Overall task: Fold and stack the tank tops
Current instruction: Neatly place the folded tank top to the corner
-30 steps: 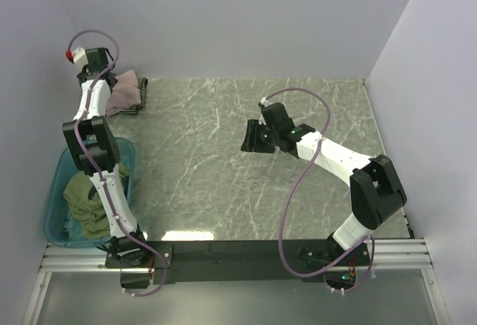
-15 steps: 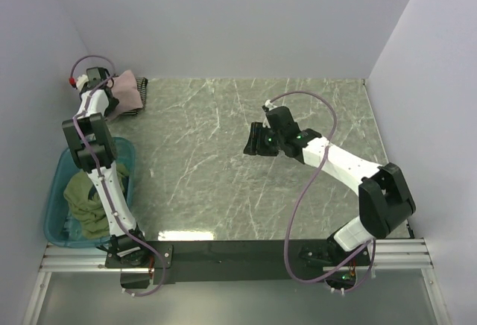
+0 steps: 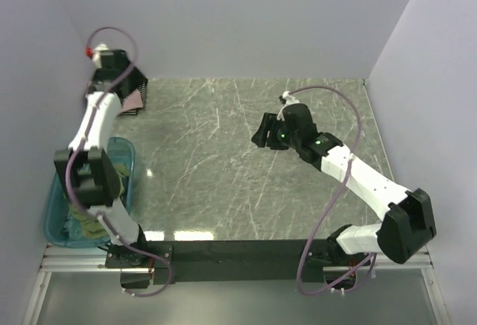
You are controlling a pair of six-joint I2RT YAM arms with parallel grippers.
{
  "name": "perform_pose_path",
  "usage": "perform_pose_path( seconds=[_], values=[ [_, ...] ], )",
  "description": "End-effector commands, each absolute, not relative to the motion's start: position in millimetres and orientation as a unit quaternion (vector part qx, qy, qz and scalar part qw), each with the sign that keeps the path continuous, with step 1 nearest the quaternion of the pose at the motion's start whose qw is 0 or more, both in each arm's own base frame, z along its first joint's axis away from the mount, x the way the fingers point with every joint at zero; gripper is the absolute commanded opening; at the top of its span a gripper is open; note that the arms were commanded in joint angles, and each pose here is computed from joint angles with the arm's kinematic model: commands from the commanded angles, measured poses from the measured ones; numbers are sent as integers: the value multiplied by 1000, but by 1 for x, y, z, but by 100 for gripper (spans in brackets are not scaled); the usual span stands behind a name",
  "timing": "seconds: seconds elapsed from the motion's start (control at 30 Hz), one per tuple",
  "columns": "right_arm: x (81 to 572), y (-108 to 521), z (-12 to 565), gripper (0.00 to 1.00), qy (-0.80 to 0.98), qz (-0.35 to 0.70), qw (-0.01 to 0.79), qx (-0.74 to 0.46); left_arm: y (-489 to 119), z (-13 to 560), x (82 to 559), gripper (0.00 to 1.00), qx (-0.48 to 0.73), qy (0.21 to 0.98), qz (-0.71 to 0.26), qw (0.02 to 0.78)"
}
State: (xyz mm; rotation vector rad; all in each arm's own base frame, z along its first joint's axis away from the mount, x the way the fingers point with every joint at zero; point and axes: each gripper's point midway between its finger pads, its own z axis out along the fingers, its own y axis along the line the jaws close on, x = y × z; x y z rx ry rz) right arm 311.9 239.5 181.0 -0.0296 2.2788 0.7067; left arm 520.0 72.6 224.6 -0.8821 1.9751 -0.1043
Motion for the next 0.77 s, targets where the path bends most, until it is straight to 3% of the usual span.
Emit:
perform_pose_path(
  seconds=[0.0,0.1,0.13,0.23,0.4,0.73],
  values=[
    [323,217,215,64,863,272,425,26,-24,253,479,67,-273,822,-112,487],
    [319,205,233,70,848,275,451,41,-95,250,432,67,-210,836,-158,481],
    [316,201,240,78,842,278,460,44,-130,247,414,67,-174,845,-176,473],
    [309,190,247,80,834,272,476,59,-184,239,362,67,-111,854,-204,465],
    [295,163,236,86,834,238,491,89,-212,228,304,67,-72,851,-244,459],
    [282,146,233,90,825,226,508,102,-208,232,287,67,-54,852,-239,462]
  ],
)
